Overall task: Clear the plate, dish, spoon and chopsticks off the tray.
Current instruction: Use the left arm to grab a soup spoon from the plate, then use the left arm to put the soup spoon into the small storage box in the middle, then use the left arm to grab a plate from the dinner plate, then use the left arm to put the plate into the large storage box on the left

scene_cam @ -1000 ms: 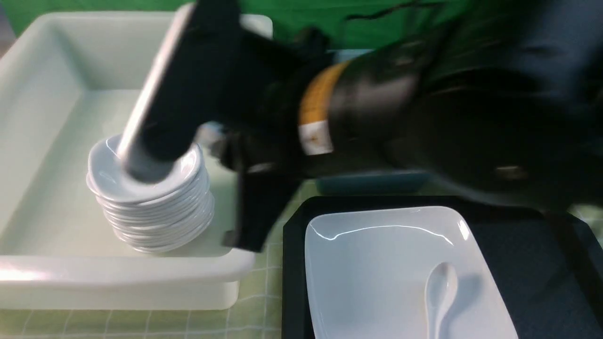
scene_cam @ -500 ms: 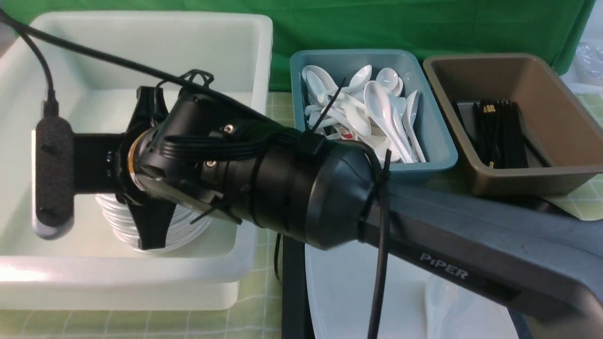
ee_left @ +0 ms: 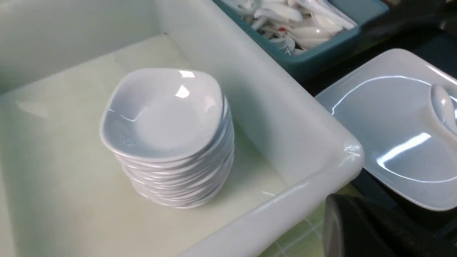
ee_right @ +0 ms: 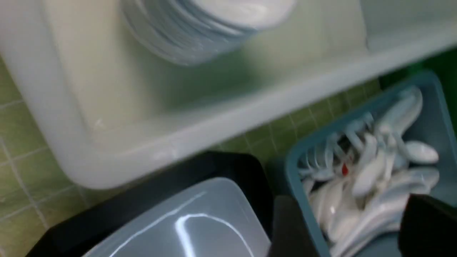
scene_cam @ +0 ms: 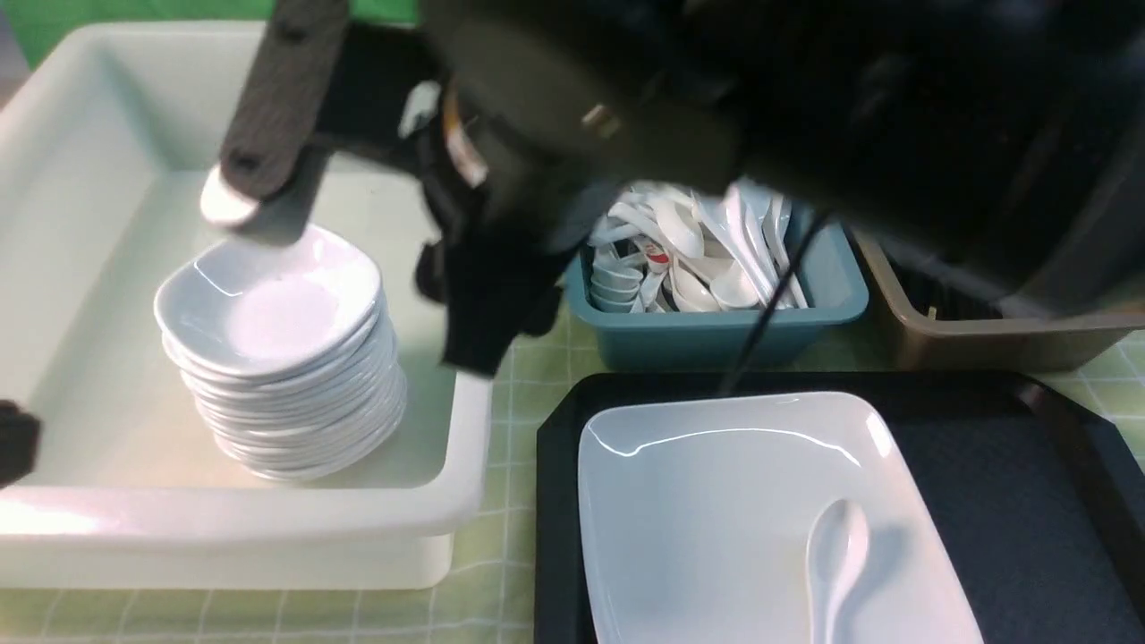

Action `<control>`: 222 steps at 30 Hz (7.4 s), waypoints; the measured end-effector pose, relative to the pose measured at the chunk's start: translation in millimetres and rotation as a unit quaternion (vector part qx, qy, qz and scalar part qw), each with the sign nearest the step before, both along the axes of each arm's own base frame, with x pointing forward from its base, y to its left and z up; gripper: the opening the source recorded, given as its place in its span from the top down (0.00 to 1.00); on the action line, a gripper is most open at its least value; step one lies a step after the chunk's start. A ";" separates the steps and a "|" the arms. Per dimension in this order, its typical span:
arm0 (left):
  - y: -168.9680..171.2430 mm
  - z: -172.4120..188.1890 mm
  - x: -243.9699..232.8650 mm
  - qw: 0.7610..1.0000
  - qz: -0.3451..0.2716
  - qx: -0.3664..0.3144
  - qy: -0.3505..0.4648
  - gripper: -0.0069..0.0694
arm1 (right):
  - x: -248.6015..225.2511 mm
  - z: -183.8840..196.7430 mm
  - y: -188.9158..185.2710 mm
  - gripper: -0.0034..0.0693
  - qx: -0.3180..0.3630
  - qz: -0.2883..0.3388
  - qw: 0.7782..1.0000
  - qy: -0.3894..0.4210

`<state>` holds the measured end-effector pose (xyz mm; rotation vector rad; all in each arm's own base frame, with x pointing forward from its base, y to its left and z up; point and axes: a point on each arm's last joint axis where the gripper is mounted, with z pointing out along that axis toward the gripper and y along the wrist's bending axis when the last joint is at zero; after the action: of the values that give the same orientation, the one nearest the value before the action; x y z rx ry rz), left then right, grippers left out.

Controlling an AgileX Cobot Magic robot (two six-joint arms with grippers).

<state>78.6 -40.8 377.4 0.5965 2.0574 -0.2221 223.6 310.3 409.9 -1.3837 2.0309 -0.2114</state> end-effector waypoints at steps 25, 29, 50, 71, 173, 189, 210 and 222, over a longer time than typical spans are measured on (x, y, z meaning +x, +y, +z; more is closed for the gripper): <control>-290.4 -140.9 130.4 0.932 -0.195 0.097 0.291 0.84 | -150.5 -24.3 -281.3 0.76 0.236 -0.270 0.933 0.010; -316.0 -170.7 141.2 0.916 -0.175 0.128 0.337 0.63 | -163.2 -28.7 -296.3 0.75 0.258 -0.267 0.929 0.000; -331.5 -216.7 154.4 0.907 -0.158 0.173 0.350 0.70 | -166.8 -34.4 -300.5 0.70 0.242 -0.249 0.938 -0.006; -288.6 -43.6 259.8 0.991 -0.113 0.074 0.021 0.81 | -167.1 -34.4 -300.7 0.68 0.242 -0.250 0.938 -0.006; -110.5 72.2 111.6 0.939 -0.144 0.257 -0.177 0.87 | -156.0 12.0 -280.9 0.91 0.395 -0.159 0.899 -0.105; -23.8 -63.1 287.8 0.930 0.017 0.365 0.039 0.87 | -154.0 4.1 -276.5 0.91 0.358 -0.163 0.916 -0.076; 1.8 -102.0 343.0 0.947 0.012 0.306 0.099 0.87 | -160.4 0.3 -269.4 0.90 0.369 -0.139 0.918 -0.025; 1.4 -115.1 349.7 0.951 0.008 0.287 0.115 0.86 | -161.8 -0.4 -268.0 0.90 0.374 -0.136 0.917 -0.013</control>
<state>428.3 -39.4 262.3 0.9378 2.3608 0.3512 61.8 42.3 409.6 -0.6166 1.9605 0.3980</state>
